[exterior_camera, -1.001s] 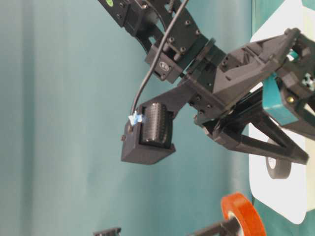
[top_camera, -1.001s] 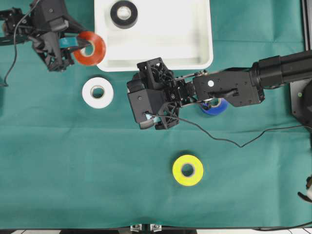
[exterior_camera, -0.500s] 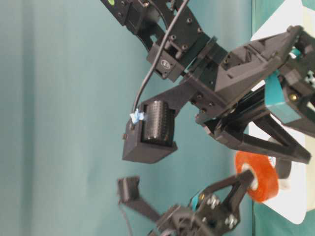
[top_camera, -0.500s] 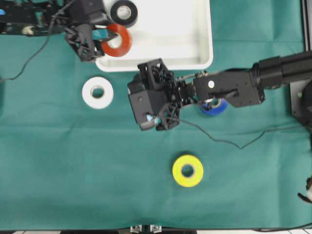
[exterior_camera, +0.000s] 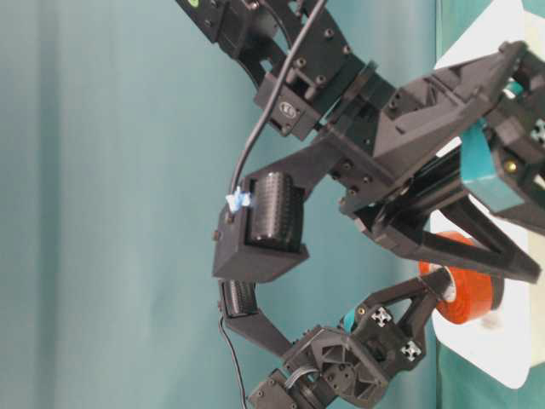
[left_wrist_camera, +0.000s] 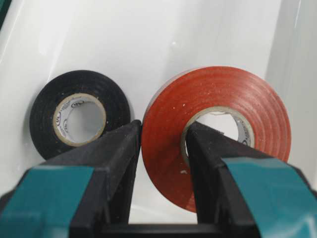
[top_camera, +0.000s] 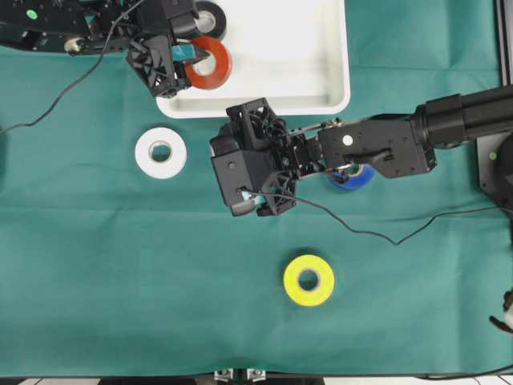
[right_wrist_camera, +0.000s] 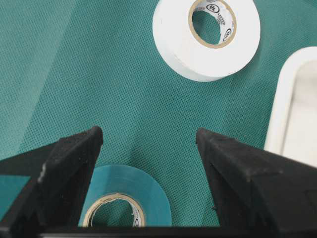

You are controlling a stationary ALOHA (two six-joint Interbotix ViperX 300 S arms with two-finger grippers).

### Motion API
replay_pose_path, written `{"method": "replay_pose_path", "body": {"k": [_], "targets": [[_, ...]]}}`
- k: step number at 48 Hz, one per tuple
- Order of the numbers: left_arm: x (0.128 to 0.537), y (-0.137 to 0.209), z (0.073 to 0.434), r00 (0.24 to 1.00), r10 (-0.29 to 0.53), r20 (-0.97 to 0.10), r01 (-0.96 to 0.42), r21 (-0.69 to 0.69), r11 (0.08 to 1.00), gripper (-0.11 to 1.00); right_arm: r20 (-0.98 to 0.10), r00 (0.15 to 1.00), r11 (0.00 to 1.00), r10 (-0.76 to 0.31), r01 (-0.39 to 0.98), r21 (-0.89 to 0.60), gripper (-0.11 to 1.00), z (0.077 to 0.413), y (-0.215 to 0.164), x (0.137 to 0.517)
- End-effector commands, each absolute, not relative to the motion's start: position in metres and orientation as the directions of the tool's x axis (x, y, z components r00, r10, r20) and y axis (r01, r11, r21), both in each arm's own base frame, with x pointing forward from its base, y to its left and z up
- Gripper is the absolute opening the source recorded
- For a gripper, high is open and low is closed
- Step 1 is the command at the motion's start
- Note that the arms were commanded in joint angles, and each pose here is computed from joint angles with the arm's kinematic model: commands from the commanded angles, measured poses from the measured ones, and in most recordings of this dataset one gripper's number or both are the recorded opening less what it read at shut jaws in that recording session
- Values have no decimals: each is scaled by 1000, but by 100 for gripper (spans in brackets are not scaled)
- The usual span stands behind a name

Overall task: Put the tape alternately from left to right into the white case.
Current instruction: 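Place the red roll beside the black roll and open the left gripper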

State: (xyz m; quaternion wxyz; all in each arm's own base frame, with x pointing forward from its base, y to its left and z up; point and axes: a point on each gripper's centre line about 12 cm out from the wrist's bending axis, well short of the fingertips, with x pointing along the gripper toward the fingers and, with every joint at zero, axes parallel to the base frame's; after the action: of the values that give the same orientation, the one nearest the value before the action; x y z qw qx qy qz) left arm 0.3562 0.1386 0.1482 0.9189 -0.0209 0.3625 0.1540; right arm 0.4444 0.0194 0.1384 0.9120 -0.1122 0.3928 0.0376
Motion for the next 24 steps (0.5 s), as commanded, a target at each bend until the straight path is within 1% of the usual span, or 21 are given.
{"method": "replay_pose_path", "body": {"k": [1, 3, 4, 7, 9, 18, 20, 22, 24], "targets": [[356, 140, 157, 704, 276, -654, -302, 76, 950, -2, -683, 730, 973, -11, -150, -177, 83, 161, 21, 446], [355, 139, 156, 701, 275, -658, -302, 76, 950, -1, -683, 730, 973, -11, -150, -177, 83, 161, 21, 446], [355, 139, 156, 702, 275, -657, -302, 76, 950, 1, -683, 730, 973, -11, -150, -177, 83, 161, 21, 446], [354, 139, 156, 701, 275, -658, -302, 76, 950, 11, -683, 730, 973, -10, -151, -177, 83, 161, 22, 446], [353, 139, 156, 701, 275, -658, -302, 76, 950, 19, -684, 729, 973, -12, -150, -176, 83, 160, 21, 446], [350, 137, 160, 705, 276, -653, -302, 76, 950, 75, -684, 729, 973, -12, -150, -176, 83, 160, 21, 446], [349, 137, 160, 706, 277, -652, -302, 76, 950, 85, -684, 729, 973, -12, -150, -176, 83, 160, 21, 446], [349, 137, 161, 708, 277, -650, -302, 77, 950, 89, -684, 729, 973, -12, -150, -176, 83, 160, 21, 446], [349, 137, 162, 709, 278, -649, -302, 77, 950, 89, -684, 729, 973, -12, -150, -176, 83, 160, 21, 446]]}}
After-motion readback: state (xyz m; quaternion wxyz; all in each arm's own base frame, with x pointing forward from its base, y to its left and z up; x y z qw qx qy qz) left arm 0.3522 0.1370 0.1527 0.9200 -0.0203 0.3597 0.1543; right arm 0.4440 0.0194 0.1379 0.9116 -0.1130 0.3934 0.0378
